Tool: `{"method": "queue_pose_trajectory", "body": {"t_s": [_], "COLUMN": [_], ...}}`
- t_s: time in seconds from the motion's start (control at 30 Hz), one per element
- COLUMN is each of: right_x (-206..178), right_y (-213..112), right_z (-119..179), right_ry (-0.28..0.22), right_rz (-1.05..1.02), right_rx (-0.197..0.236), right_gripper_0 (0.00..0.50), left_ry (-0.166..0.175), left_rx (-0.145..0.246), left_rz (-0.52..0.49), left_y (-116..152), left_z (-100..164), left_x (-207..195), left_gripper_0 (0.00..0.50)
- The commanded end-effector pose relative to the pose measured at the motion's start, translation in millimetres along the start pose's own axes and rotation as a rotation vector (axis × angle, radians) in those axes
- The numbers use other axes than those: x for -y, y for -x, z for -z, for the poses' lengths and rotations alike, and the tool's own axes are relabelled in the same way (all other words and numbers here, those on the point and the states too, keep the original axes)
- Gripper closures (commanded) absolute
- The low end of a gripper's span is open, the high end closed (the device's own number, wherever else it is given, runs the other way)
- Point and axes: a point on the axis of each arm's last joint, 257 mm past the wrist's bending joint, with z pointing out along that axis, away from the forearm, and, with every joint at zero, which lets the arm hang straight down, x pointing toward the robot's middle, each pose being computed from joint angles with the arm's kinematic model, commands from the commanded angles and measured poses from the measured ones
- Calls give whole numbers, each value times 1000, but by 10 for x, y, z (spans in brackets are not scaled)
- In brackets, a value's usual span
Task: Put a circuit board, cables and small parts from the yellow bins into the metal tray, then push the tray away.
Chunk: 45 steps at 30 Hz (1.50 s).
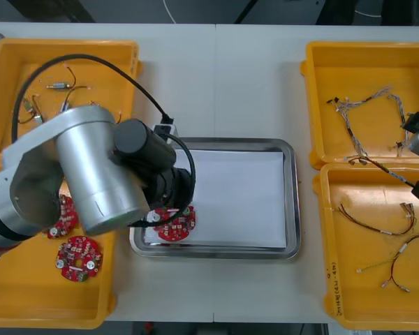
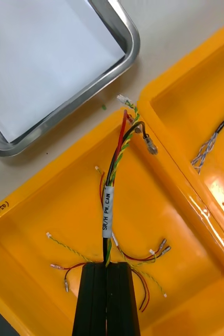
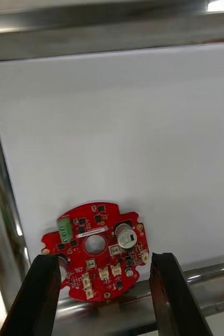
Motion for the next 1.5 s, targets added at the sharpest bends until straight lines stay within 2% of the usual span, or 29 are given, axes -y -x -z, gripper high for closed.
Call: {"method": "queue_pose_trajectory", "body": {"t_s": [0.03, 0.27, 0.43, 0.53, 0.73, 0.93, 1.07, 1.23, 1.5], "right_x": [-59, -285, -444, -507, -660, -849, -943, -1079, -1191], "right_y": [240, 562, 754, 826, 982, 1268, 1385, 1501, 1449], "right_z": [53, -4, -79, -115, -233, -378, -472, -620, -856], "right_ry": [-5, 46, 68, 73, 87, 94, 94, 112, 136], "right_rz": [82, 213, 312, 357, 451, 517, 557, 596, 628], "right_rx": [15, 42, 39, 34, 20, 51, 54, 44, -9], "right_gripper_0": [500, 500, 500, 500, 500, 500, 500, 500, 500], "left_ry": [12, 55, 119, 139, 183, 227, 231, 272, 247], "left_rx": [29, 37, 47, 40, 59, 60, 62, 77, 117], "left_rz": [150, 253, 324, 359, 454, 512, 522, 513, 549], "left_y": [241, 521, 656, 699, 871, 1015, 1094, 1220, 1474], "left_z": [325, 700, 943, 1019, 1168, 1276, 1285, 1264, 1208], "left_x": [-291, -774, -1204, -1387, -1820, -2317, -2526, -2815, -2995], "left_gripper_0": [0, 0, 0, 0, 0, 0, 0, 0, 0]}}
